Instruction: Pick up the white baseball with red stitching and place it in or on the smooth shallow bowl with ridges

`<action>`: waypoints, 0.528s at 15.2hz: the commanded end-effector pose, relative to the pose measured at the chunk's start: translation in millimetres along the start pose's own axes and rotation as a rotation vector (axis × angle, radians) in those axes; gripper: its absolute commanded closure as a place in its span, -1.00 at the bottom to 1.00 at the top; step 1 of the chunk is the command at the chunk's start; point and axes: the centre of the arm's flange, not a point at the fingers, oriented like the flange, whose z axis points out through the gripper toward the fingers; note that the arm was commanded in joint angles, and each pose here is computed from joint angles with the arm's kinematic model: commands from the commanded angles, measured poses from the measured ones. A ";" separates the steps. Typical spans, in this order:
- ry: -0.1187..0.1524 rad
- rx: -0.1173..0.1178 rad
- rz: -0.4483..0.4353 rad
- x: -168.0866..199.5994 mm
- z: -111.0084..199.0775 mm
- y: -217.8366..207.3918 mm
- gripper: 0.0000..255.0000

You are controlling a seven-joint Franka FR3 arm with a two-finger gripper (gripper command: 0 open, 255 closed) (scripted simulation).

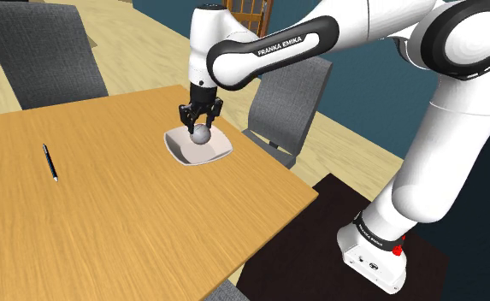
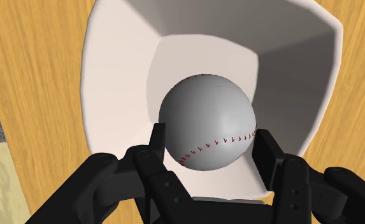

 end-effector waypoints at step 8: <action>0.001 0.000 0.000 -1.1 12.6 0.5 1.00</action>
